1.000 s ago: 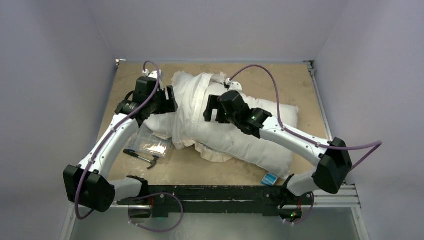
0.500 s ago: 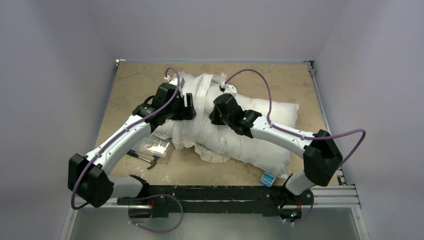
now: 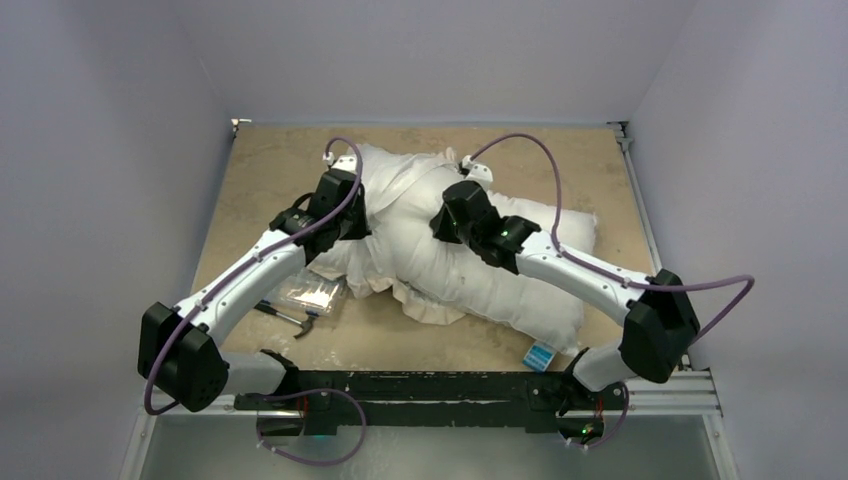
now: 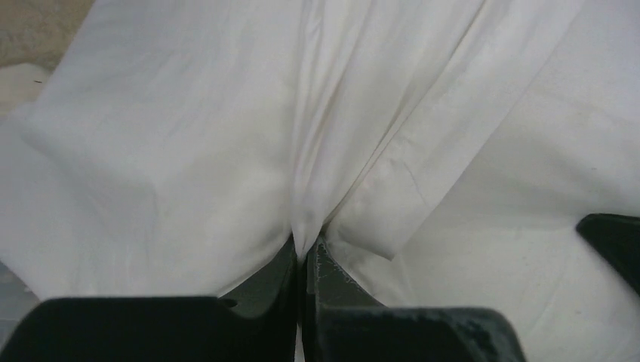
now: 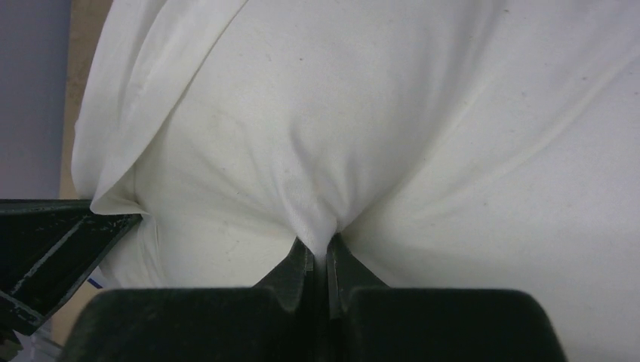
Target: Remove the pillowcase from the pillow
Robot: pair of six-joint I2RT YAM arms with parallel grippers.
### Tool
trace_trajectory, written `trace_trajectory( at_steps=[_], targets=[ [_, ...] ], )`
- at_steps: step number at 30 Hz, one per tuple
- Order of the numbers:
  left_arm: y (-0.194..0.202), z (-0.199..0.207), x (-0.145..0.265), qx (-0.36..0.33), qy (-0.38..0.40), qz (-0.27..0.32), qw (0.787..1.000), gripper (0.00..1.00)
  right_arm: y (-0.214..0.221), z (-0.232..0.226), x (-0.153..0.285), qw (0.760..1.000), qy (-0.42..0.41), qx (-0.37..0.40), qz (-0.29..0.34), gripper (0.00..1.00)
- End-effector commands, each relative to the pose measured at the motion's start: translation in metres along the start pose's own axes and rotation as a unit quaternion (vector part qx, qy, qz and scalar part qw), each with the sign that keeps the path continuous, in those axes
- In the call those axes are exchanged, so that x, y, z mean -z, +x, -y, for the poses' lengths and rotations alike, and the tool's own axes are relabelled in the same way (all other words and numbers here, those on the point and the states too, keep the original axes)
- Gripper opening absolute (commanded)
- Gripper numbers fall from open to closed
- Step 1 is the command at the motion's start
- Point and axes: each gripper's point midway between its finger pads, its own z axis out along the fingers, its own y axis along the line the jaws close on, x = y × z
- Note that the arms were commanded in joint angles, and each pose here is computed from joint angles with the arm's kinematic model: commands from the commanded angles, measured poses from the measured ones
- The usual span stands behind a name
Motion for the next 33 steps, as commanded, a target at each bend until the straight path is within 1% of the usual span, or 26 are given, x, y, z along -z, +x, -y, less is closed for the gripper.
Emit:
trace_trajectory(
  at_steps=[1, 2, 5, 9, 12, 14, 20, 22, 24, 25, 27, 29, 30, 31, 33],
  targets=[
    [-0.026, -0.027, 0.009, -0.024, -0.085, 0.041, 0.995, 0.00, -0.084, 0.051, 0.029, 0.990, 0.071, -0.063, 0.104, 0.00],
    [-0.031, -0.032, 0.011, -0.027, -0.100, 0.049, 0.993, 0.00, -0.100, 0.065, 0.036, 0.986, 0.083, -0.074, 0.124, 0.00],
    [-0.045, -0.046, 0.018, -0.032, -0.138, 0.070, 0.987, 0.00, -0.141, 0.085, 0.066, 0.974, 0.091, -0.101, 0.180, 0.00],
    [-0.056, -0.064, 0.019, -0.019, -0.166, 0.083, 0.982, 0.00, -0.169, 0.095, 0.094, 0.964, 0.087, -0.123, 0.219, 0.00],
    [-0.056, -0.075, 0.010, -0.003, -0.169, 0.077, 0.983, 0.00, -0.179, 0.096, 0.108, 0.960, 0.079, -0.131, 0.236, 0.00],
    [-0.048, -0.079, 0.000, 0.005, -0.164, 0.066, 0.984, 0.00, -0.182, 0.097, 0.115, 0.958, 0.075, -0.134, 0.242, 0.00],
    [-0.005, -0.086, -0.032, 0.021, -0.170, 0.009, 0.985, 0.00, -0.192, 0.087, 0.137, 0.955, 0.038, -0.131, 0.263, 0.00],
    [0.003, -0.079, -0.038, 0.026, -0.150, -0.007, 0.988, 0.00, -0.192, 0.075, 0.138, 0.962, 0.005, -0.095, 0.255, 0.00],
    [0.003, -0.059, -0.040, 0.030, -0.096, -0.008, 0.995, 0.00, -0.183, 0.059, 0.130, 0.971, -0.034, -0.061, 0.230, 0.00],
    [0.002, -0.050, -0.040, 0.032, -0.071, -0.004, 0.997, 0.00, -0.184, 0.055, 0.128, 0.971, -0.045, -0.048, 0.231, 0.04],
    [-0.007, -0.038, -0.037, 0.037, -0.040, 0.009, 0.998, 0.06, -0.179, 0.040, 0.123, 0.973, -0.082, -0.010, 0.216, 0.16],
    [-0.014, -0.036, -0.032, 0.040, -0.035, 0.019, 0.998, 0.16, -0.168, 0.025, 0.116, 0.974, -0.114, 0.016, 0.193, 0.30],
    [-0.017, -0.035, -0.029, 0.041, -0.036, 0.022, 0.998, 0.20, -0.161, 0.016, 0.112, 0.975, -0.124, 0.024, 0.181, 0.40],
    [-0.020, -0.036, -0.027, 0.041, -0.038, 0.025, 0.998, 0.25, -0.152, 0.006, 0.108, 0.976, -0.130, 0.031, 0.171, 0.47],
    [-0.024, -0.036, -0.020, 0.042, -0.040, 0.030, 0.998, 0.38, -0.127, -0.014, 0.097, 0.981, -0.127, 0.040, 0.142, 0.62]
  ],
)
